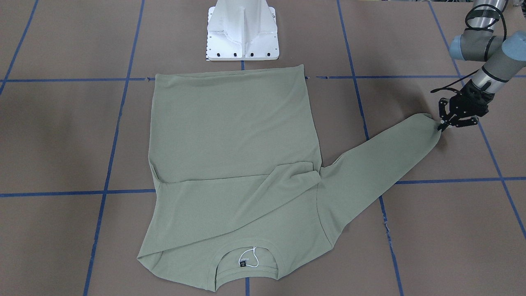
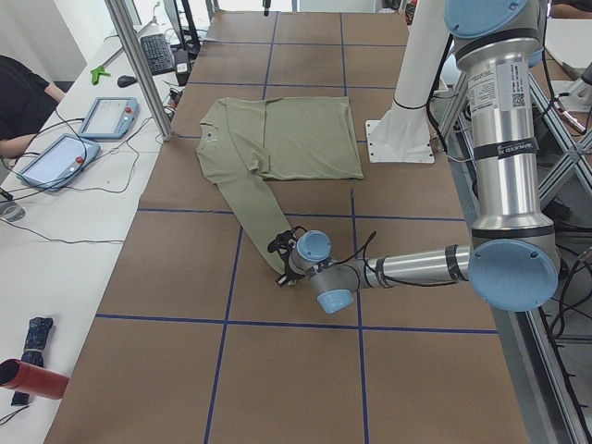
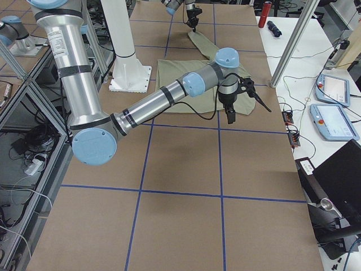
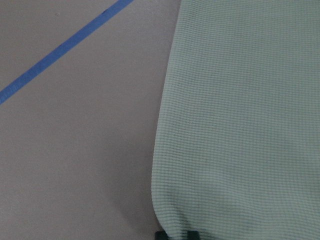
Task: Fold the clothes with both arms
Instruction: 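Lift the cuff with the left gripper and fold the sleeve across the chest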
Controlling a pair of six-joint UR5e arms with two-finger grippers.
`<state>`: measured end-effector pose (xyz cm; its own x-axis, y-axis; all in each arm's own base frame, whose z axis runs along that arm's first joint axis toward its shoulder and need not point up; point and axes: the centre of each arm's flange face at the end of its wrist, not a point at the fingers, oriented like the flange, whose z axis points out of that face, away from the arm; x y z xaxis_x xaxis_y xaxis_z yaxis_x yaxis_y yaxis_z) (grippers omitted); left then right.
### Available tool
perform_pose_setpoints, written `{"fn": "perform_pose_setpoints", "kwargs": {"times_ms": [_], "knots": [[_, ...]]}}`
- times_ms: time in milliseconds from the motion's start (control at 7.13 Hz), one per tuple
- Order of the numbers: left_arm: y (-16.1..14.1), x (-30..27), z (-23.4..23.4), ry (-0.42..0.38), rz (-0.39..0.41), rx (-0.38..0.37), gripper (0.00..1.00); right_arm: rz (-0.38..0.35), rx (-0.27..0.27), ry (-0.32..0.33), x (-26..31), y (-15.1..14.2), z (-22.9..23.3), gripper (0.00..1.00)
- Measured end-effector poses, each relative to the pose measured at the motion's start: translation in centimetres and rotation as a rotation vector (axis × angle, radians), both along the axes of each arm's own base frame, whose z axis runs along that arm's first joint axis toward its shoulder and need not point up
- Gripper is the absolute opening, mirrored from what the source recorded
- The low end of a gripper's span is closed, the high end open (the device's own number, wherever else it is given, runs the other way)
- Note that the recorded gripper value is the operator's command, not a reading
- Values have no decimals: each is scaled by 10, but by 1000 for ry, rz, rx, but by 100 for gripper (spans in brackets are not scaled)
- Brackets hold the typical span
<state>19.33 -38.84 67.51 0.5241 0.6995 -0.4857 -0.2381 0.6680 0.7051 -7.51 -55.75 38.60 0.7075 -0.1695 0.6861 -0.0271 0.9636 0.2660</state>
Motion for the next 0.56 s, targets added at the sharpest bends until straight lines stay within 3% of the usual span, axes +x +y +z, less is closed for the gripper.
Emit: {"fn": "perform_pose_setpoints", "kwargs": {"times_ms": [561], "knots": [[-4,-4,-24,64,67,-44,0,0,-1,1,0,0,1,100]]}}
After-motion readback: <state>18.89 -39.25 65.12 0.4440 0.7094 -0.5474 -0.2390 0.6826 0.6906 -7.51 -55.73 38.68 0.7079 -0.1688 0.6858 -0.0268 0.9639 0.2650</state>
